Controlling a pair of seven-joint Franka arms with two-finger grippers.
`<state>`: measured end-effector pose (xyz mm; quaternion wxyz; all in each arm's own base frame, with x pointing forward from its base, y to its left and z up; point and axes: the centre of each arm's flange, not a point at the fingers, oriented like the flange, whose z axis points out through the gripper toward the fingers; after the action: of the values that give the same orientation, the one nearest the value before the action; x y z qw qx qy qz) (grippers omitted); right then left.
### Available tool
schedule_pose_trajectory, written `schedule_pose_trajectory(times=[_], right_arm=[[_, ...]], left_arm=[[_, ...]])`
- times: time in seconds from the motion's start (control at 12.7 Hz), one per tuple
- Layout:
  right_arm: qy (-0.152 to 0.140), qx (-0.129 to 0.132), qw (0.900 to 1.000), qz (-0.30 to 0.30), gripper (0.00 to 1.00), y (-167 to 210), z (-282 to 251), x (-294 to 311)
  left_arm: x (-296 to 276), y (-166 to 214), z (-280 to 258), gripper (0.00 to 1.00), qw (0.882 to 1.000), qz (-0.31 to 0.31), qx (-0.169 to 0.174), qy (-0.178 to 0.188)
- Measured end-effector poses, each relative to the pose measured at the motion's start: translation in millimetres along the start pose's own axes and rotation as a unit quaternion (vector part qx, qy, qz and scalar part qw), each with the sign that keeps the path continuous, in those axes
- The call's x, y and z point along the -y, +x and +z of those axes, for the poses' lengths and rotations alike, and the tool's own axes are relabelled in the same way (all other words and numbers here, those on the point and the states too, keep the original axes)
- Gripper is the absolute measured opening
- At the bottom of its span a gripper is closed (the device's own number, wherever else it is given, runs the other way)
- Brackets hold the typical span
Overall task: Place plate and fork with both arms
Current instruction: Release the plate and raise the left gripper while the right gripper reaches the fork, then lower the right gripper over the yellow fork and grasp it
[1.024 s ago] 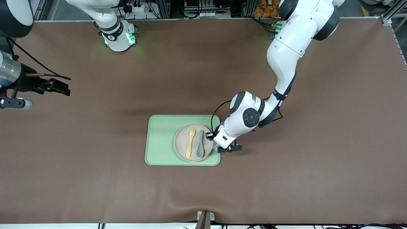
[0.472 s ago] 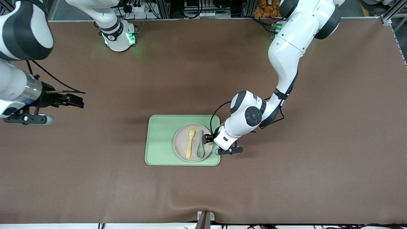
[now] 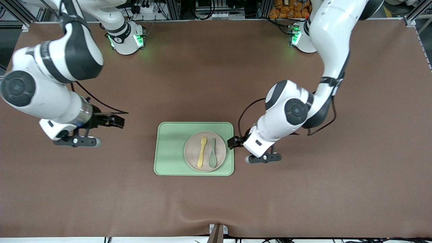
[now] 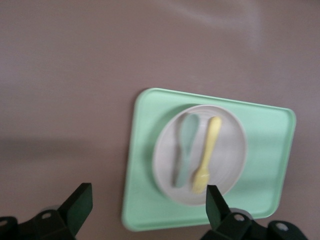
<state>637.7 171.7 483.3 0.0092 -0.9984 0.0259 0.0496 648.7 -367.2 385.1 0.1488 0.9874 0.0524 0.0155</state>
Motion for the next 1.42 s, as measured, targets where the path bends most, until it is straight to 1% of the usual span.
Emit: schedule_pose_trajectory(times=[0.08, 0.24, 0.39, 0.55, 0.71, 0.79, 0.94, 1.02, 1.1, 1.18, 1.42], right_arm=[[0.000, 0.000, 1.000, 0.000, 1.00, 2, 9, 25], [-0.001, 0.003, 1.000, 0.003, 1.00, 3, 30, 71], [0.004, -0.004, 1.000, 0.000, 1.00, 11, 51, 101], [0.009, -0.010, 1.000, 0.015, 0.99, 19, 76, 122], [0.019, -0.024, 0.999, 0.031, 0.96, 21, 105, 151], [0.020, -0.025, 0.999, 0.034, 0.96, 19, 121, 166], [0.018, -0.027, 0.999, 0.041, 0.75, 14, 151, 191], [0.012, -0.033, 0.998, 0.045, 0.75, 11, 167, 203], [0.004, -0.038, 0.998, 0.049, 0.70, 8, 183, 215], [-0.002, -0.041, 0.998, 0.054, 0.68, 5, 200, 227], [-0.010, -0.060, 0.996, 0.069, 0.71, 3, 248, 261]], left_arm=[[8, 2, -23, 1.00, 1.000, 0.004, -0.003, 0.019], [25, 5, -66, 1.00, 0.999, 0.003, -0.007, 0.045], [44, 7, -106, 1.00, 0.998, -0.008, -0.005, 0.060], [69, 9, -141, 1.00, 0.997, -0.022, 0.002, 0.074], [96, 10, -172, 1.00, 0.996, -0.015, 0.011, 0.085], [107, 9, -186, 1.00, 0.996, -0.014, 0.014, 0.089], [124, 6, -209, 1.00, 0.995, -0.017, 0.020, 0.096], [130, 4, -218, 1.00, 0.995, -0.021, 0.021, 0.098], [137, 3, -226, 1.00, 0.994, -0.027, 0.021, 0.100], [145, 3, -234, 1.00, 0.994, -0.033, 0.022, 0.102], [163, 0, -258, 1.00, 0.993, -0.050, 0.019, 0.106]])
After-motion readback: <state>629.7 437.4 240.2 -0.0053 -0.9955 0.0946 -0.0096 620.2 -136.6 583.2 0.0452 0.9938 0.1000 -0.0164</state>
